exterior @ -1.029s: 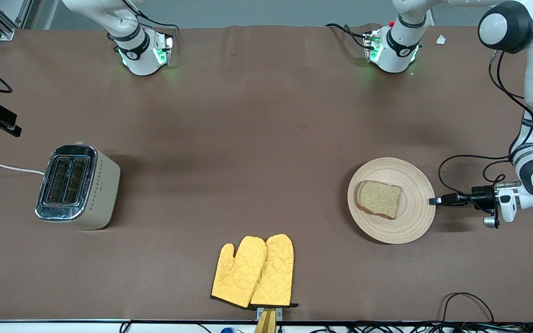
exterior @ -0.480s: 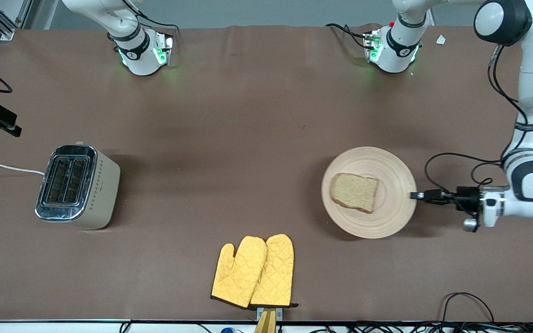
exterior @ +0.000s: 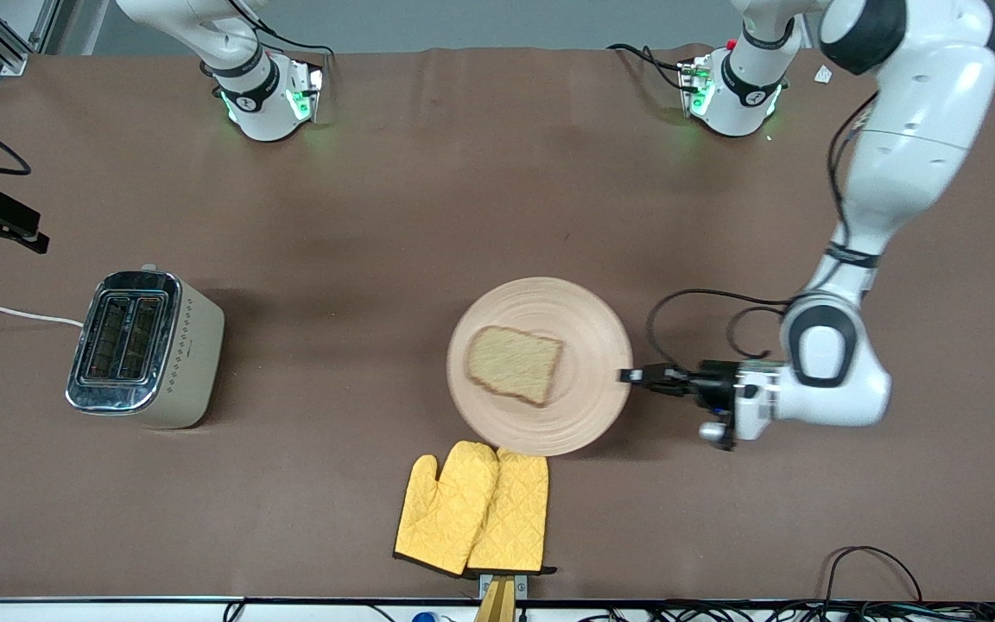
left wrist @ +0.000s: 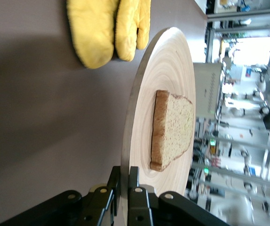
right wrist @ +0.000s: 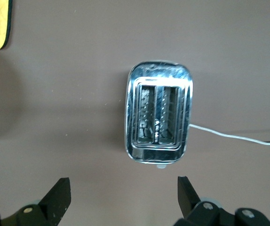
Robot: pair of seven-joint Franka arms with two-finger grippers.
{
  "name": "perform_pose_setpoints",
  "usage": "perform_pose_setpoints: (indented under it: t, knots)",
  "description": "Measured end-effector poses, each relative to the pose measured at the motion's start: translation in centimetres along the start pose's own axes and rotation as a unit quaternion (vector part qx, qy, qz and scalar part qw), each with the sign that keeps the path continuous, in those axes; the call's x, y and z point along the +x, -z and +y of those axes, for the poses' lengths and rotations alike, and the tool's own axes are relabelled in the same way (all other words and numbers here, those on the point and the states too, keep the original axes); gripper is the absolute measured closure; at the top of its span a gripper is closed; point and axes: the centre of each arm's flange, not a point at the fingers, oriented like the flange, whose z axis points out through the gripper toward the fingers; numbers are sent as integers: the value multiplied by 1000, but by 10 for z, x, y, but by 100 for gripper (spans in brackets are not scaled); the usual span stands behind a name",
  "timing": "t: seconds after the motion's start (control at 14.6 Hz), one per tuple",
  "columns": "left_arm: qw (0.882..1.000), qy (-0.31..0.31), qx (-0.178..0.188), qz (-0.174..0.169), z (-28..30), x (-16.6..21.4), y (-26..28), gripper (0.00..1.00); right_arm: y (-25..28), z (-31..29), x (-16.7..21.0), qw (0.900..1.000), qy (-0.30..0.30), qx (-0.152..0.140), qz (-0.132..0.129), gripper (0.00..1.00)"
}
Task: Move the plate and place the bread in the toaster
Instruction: 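Push the plate toward the toaster with the left gripper while the right gripper reaches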
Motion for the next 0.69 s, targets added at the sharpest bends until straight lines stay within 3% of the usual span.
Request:
perform_pose_setpoints:
  t: [0.21, 0.41, 0.69]
  knots:
    - [999, 37, 7, 31, 21, -18, -107, 90, -45, -13, 24, 1000, -18, 10, -19, 0]
    - [997, 66, 11, 25, 24, -59, -211, 90, -99, -47, 58, 999, -17, 15, -23, 0]
    - [998, 60, 22, 26, 41, -88, -273, 90, -181, -76, 91, 999, -41, 33, -9, 0]
